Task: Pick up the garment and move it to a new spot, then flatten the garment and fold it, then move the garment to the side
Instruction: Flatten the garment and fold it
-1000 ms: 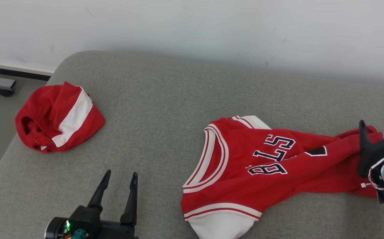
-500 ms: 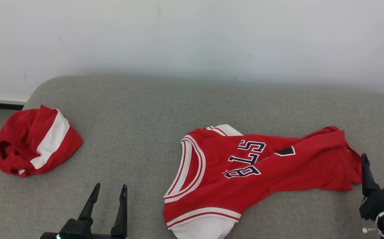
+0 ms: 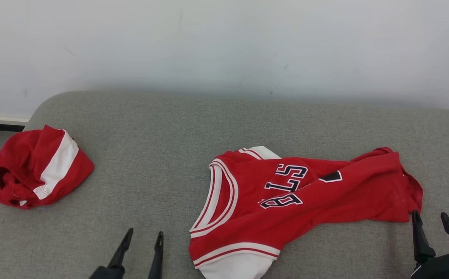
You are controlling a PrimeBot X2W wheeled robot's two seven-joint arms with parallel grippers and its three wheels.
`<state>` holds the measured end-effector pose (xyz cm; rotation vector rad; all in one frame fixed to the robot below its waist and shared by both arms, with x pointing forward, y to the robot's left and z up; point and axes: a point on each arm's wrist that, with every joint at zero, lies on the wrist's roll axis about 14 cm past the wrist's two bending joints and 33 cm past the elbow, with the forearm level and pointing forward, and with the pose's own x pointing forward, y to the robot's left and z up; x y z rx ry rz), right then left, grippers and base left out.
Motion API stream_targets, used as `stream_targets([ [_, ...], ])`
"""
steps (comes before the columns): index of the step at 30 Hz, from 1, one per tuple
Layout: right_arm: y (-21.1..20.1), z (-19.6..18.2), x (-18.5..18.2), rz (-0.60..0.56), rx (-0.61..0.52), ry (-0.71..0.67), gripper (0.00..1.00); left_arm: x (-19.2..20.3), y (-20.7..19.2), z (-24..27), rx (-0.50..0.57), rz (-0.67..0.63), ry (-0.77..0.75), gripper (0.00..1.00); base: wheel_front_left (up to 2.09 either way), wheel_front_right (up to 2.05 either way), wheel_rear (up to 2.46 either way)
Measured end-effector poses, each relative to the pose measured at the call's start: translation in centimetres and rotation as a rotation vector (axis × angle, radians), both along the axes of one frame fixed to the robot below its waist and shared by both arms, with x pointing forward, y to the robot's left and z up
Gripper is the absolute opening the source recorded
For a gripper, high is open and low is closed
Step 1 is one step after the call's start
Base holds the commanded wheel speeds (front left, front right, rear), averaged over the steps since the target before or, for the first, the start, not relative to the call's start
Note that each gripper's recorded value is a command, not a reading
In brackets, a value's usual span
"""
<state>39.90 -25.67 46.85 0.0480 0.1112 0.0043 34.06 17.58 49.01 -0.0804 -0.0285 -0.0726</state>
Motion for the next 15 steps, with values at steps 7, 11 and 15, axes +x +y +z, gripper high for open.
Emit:
stream_targets([
  [7, 0.2, 0.3, 0.2, 0.001, -0.016, 0.015, 1.00, -2.6, -4.2, -3.9, -0.059, -0.112, 0.138, 1.00, 0.00, 0.00, 0.00],
  [11, 1.3, 0.5, 0.3, 0.016, -0.004, 0.001, 1.00, -3.6, -5.8, -5.7, -0.098, -0.149, 0.205, 1.00, 0.00, 0.00, 0.00],
  [15, 2.3, 0.6, 0.2, 0.031, -0.001, -0.021, 1.00, -4.1, -7.5, -7.4, -0.123, -0.195, 0.276, 1.00, 0.00, 0.00, 0.00],
])
